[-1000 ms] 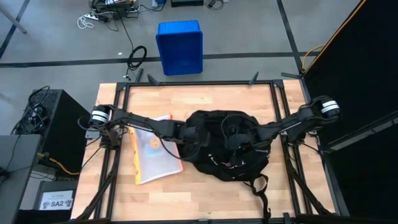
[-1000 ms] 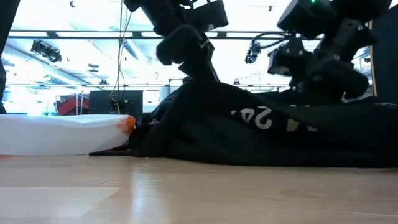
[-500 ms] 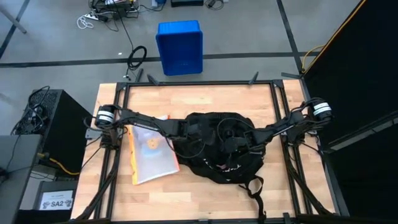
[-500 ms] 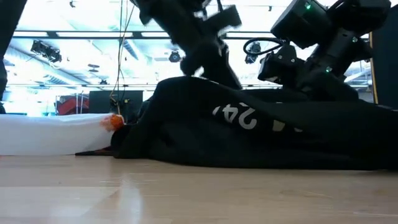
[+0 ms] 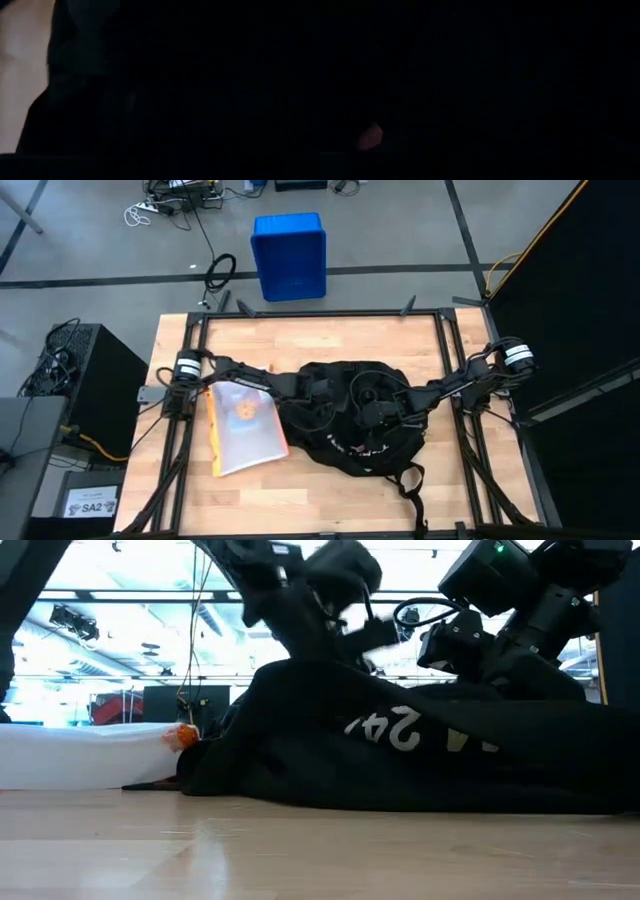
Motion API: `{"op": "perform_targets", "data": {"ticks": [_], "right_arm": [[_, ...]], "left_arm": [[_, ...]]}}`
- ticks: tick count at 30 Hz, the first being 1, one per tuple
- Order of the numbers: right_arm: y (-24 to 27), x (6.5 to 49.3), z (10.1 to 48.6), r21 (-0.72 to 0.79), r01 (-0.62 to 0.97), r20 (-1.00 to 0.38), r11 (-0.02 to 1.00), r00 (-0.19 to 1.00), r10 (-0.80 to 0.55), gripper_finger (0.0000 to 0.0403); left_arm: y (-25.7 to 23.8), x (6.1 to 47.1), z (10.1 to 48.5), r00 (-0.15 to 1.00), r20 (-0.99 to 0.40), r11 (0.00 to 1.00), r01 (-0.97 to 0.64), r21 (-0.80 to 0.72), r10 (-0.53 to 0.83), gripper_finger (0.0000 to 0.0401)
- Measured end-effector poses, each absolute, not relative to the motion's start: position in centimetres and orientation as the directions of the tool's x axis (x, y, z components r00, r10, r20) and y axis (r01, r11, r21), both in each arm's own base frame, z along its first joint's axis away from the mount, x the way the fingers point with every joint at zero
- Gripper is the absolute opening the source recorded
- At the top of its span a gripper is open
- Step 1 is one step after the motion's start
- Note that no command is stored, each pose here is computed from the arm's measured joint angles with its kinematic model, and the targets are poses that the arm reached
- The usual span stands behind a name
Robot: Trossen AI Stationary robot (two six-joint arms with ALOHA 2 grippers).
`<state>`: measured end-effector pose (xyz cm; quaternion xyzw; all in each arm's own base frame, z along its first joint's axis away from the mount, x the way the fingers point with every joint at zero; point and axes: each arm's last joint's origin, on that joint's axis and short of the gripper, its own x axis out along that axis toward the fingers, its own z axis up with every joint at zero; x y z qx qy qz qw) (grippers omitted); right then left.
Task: Unpack backpack
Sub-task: Remove the smartphone from the backpack
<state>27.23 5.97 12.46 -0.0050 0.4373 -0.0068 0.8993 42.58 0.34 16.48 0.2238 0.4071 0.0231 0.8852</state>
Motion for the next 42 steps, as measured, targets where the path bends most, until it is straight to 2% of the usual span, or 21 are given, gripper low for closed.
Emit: {"op": "perform_targets", "data": {"ticks": [7,14,19,26,29,36,42], "right_arm": [[6.7,27.2,12.5,0.006,-0.050,-0.784,0.999,0.620,0.035,0.0304],[7.6,26.9,12.5,0.052,-0.112,-0.787,0.992,0.607,0.110,0.0294],[8.0,26.8,12.6,0.126,-0.138,-0.789,0.982,0.587,0.183,0.0271],[7.9,26.0,14.3,0.184,-0.124,-0.778,0.975,0.587,0.222,0.0237],[7.8,25.4,15.7,0.203,-0.118,-0.758,0.972,0.609,0.232,0.0225],[8.8,23.8,17.4,0.265,-0.127,-0.754,0.956,0.590,0.288,0.0203],[10.0,22.9,17.8,0.312,-0.121,-0.754,0.942,0.572,0.323,0.0188]], "left_arm": [[3.5,43.2,15.6,0.633,-0.619,0.834,-0.082,0.545,0.466,0.0184],[5.1,43.6,16.5,0.626,-0.508,0.764,-0.235,0.601,0.592,0.0182],[6.2,43.4,16.6,0.562,-0.466,0.700,-0.325,0.635,0.684,0.0182],[5.6,43.3,17.0,0.558,-0.459,0.687,-0.312,0.656,0.692,0.0182],[5.3,43.1,18.3,0.564,-0.431,0.672,-0.335,0.661,0.705,0.0182],[6.4,42.5,19.3,0.448,-0.352,0.535,-0.395,0.746,0.822,0.0182],[6.0,42.2,20.8,0.464,-0.332,0.533,-0.417,0.736,0.821,0.0182]]}}
